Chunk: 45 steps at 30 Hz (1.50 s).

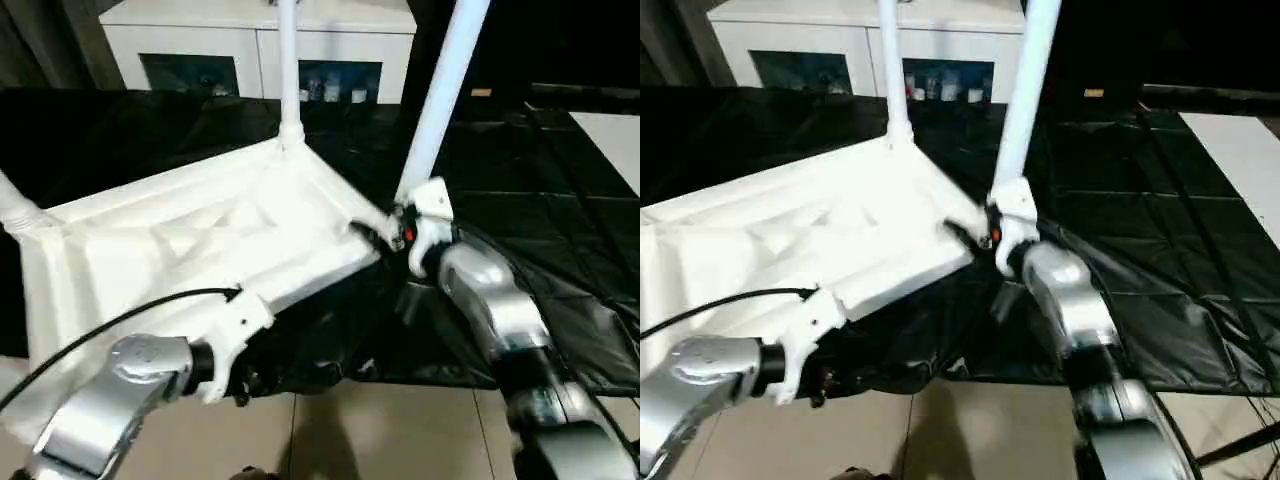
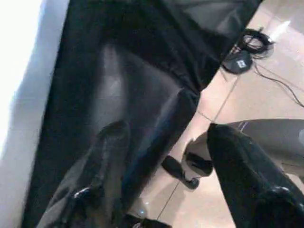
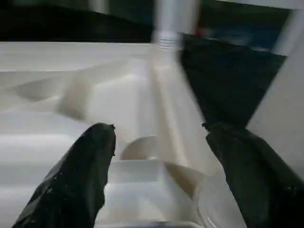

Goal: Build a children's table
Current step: Rotate leg to tighten, then rotate table base

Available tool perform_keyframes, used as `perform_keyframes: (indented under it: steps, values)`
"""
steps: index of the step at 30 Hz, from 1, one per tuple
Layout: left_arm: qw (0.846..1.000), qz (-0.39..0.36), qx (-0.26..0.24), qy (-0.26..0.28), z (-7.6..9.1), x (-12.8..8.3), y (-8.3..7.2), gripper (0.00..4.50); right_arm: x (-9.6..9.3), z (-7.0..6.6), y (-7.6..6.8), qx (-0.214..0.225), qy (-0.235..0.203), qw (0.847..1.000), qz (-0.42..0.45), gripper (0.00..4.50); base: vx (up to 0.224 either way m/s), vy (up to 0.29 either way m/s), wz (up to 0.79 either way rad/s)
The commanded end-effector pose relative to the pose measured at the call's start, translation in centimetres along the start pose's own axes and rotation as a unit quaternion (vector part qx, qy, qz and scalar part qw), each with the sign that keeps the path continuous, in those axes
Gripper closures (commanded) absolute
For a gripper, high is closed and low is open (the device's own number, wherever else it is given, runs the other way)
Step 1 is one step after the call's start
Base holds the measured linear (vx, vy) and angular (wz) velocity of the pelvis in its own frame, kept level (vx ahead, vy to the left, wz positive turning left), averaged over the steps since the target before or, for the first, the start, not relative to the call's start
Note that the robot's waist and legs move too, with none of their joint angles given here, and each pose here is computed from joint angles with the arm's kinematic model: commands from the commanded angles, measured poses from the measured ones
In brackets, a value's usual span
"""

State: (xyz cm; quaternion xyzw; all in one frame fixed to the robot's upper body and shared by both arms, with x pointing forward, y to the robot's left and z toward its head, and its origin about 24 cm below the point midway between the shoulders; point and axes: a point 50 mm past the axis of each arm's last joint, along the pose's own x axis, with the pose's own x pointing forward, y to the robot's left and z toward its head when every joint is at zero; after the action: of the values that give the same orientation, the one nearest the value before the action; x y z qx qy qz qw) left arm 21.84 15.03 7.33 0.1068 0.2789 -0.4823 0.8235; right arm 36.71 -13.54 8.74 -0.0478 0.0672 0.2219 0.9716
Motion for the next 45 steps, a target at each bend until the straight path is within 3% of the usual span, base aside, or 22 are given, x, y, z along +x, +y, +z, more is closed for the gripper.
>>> perform_keyframes:
  steps: [1,2,3,5,10,15,17,18,20,23,25,31,36,37,38,39,40,44,45]
  values:
    - [1.000,0.010,0.000,-0.001,0.2,-0.5,0.0,1.12,-0.2,0.1,-2.4,0.003,-0.001,0.997,-0.076,0.92,0.000,0.000,0.00]
    - [1.000,0.010,0.000,-0.001,0.2,-0.5,0.0,1.08,-0.2,0.1,-2.4,0.003,-0.001,0.997,-0.076,0.92,0.000,0.000,0.00]
    - [1.000,0.011,0.001,-0.001,0.3,-0.6,0.2,0.82,-0.2,0.2,-3.8,0.002,0.007,0.992,-0.123,0.92,0.000,0.000,0.00]
    - [1.000,0.009,0.006,-0.003,0.4,-0.8,0.2,0.73,-0.2,0.1,-4.8,0.004,0.016,0.988,-0.156,0.92,0.000,0.000,0.00]
    - [1.000,0.003,0.010,-0.010,0.7,-1.0,0.2,0.24,-0.5,-0.1,-6.1,-0.007,0.025,0.981,-0.194,0.92,0.000,0.000,0.00]
    - [1.000,-0.021,0.022,-0.003,0.8,-1.2,0.2,0.10,-1.3,-0.3,-8.2,-0.013,0.037,0.968,-0.246,0.92,0.000,0.000,0.00]
    - [0.999,-0.024,0.025,0.000,0.8,-1.2,0.3,0.10,-1.4,-0.3,-8.5,-0.013,0.038,0.967,-0.252,0.92,0.000,0.000,0.00]
    - [0.998,-0.025,0.049,0.004,1.0,-1.4,1.0,0.10,-1.9,-0.3,-9.3,-0.018,0.042,0.963,-0.265,0.92,0.000,0.000,0.00]
    - [0.998,-0.021,0.061,0.003,1.2,-1.5,1.6,0.10,-2.1,-0.3,-9.5,-0.020,0.044,0.962,-0.270,0.92,0.000,0.000,0.00]
    - [0.996,0.014,0.090,0.000,2.0,-1.7,4.2,0.10,-2.3,-0.3,-9.9,-0.029,0.046,0.960,-0.273,0.92,0.000,0.000,0.00]
    - [0.995,0.020,0.097,0.007,2.1,-1.8,4.8,0.10,-2.3,-0.3,-9.9,-0.030,0.045,0.961,-0.272,0.92,0.000,0.000,0.00]
    - [0.990,0.048,0.132,0.003,2.8,-2.1,6.1,0.10,-1.7,-0.4,-8.7,-0.045,0.034,0.974,-0.218,0.92,0.000,0.000,0.00]
    - [0.984,0.087,0.146,-0.050,3.8,-1.4,6.4,0.10,-1.0,-0.5,-6.5,-0.057,0.012,0.989,-0.138,0.92,0.000,0.000,0.00]
    - [0.983,0.100,0.134,-0.081,4.1,-1.3,6.2,0.10,-0.7,-0.5,-5.1,-0.059,-0.003,0.994,-0.088,0.92,0.000,0.000,0.00]
    - [0.983,0.100,0.134,-0.081,4.1,-1.3,6.2,0.10,-0.7,-0.5,-5.1,-0.059,-0.003,0.994,-0.088,0.92,0.000,0.000,0.00]
    - [0.983,0.091,0.097,-0.128,4.3,-1.6,5.2,0.10,-0.7,-0.6,-3.2,-0.048,-0.020,0.998,-0.024,0.92,0.000,0.000,0.00]
    - [0.983,0.077,0.083,-0.143,4.3,-1.7,4.7,0.10,-0.8,-0.6,-2.6,-0.046,-0.025,0.999,-0.007,0.92,0.000,0.000,0.00]
    - [0.986,0.014,0.039,-0.161,3.5,-2.5,2.9,0.10,-1.1,-0.9,-1.4,-0.054,-0.027,0.998,0.009,0.92,0.000,0.000,0.00]
    - [0.987,-0.030,-0.001,-0.156,2.2,-3.5,1.5,0.10,-1.4,-1.2,-1.1,-0.046,-0.031,0.998,-0.003,0.92,0.000,0.000,0.00]
